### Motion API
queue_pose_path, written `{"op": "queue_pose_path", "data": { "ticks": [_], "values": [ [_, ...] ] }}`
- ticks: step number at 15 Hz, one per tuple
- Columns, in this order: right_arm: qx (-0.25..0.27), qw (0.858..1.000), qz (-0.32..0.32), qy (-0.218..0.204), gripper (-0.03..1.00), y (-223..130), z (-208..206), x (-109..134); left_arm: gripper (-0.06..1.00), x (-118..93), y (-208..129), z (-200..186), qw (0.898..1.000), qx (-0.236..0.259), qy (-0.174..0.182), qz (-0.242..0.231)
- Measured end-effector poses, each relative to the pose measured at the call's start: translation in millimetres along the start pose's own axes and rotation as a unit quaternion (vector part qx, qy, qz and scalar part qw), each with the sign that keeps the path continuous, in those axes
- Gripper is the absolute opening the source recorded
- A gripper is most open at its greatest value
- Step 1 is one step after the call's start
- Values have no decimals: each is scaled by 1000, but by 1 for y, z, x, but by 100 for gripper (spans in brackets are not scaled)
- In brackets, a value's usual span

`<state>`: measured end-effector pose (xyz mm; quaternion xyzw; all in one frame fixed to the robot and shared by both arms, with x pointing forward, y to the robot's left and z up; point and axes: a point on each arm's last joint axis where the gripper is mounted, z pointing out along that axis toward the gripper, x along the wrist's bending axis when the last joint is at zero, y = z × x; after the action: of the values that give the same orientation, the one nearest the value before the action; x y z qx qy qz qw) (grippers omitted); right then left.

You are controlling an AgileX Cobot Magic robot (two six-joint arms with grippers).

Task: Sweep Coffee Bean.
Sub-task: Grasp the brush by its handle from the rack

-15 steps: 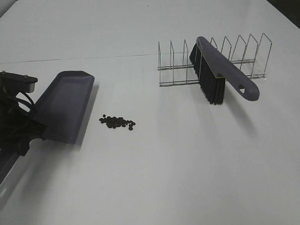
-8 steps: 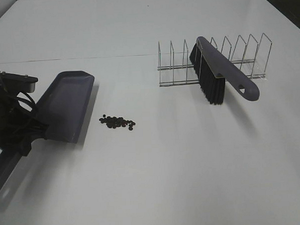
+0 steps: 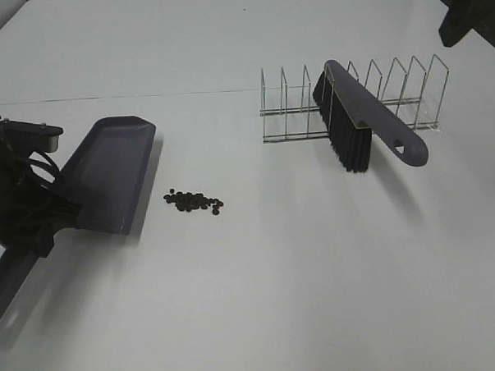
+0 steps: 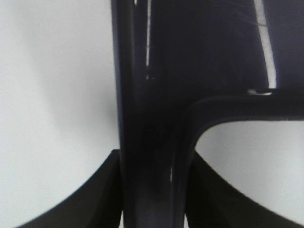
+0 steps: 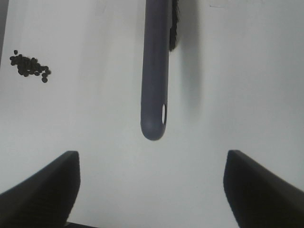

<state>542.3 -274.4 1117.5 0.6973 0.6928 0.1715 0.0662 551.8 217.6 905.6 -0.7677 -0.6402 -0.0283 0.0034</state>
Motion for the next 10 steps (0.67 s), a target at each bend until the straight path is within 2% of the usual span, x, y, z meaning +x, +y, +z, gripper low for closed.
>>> {"op": "queue_pose_path", "data": {
  "ticks": [7,10],
  "values": [
    [46,999,-1,2,77,72,83,-2,33,0,0,0,1000,0,-2,-7],
    [45,999,-25,3,77,95,111,14,33,0,0,0,1000,-1,-3,-9]
  ]
}}
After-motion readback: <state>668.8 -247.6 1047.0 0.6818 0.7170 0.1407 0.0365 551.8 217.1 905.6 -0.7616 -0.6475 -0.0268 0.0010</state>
